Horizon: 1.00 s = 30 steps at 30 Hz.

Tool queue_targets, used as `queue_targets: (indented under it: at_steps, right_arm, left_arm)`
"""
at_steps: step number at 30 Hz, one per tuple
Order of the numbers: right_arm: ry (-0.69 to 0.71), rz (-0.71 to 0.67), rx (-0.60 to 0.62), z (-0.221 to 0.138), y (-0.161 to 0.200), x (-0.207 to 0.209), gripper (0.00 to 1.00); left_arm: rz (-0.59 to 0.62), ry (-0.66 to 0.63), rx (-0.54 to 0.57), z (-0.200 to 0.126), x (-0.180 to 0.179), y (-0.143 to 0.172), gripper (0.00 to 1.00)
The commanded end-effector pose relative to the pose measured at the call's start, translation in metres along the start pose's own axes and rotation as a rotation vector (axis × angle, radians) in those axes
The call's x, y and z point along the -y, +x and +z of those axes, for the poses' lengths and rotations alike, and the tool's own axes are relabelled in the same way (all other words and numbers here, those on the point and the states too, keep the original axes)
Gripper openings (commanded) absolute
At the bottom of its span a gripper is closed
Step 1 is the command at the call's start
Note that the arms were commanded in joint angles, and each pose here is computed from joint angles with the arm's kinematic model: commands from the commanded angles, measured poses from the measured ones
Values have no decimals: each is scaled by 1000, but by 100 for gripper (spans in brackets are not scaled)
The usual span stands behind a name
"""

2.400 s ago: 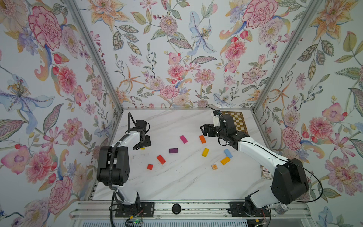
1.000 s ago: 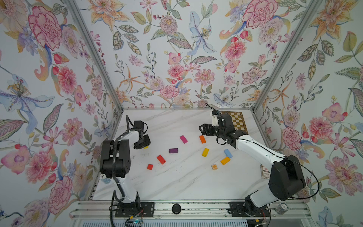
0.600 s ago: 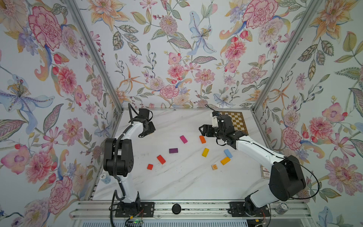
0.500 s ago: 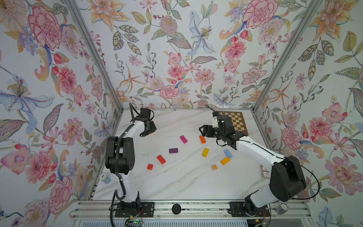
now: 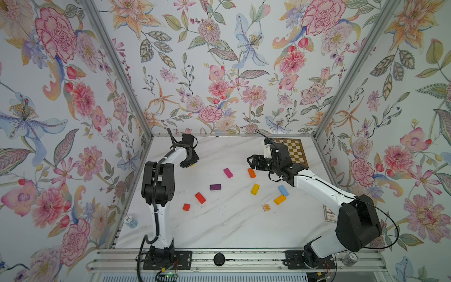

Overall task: Assemble the letter v with building blocks
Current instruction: Place the building block at the center of the board.

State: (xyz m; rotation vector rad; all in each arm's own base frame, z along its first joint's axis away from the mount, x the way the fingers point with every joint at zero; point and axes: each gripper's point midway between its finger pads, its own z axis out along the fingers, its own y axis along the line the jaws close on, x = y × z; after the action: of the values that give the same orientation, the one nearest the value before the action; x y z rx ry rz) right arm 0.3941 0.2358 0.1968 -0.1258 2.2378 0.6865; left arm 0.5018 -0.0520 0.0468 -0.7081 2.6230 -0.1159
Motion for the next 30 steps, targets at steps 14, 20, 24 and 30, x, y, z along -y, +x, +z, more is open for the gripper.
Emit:
queue_targets:
  at_steps: [14, 20, 24, 30]
  right_arm:
    - [-44, 6, -31, 7, 5, -11, 80]
    - [-47, 6, -42, 10, 8, -12, 80]
    - [-52, 7, -45, 11, 9, -13, 79]
    - [-56, 7, -50, 12, 10, -14, 79]
  left_arm:
    - [-7, -86, -66, 29, 3, 10, 15]
    - [-2, -92, -70, 33, 8, 11, 16]
    - [11, -90, -74, 33, 15, 12, 19]
    - [5, -83, -90, 38, 18, 16, 24]
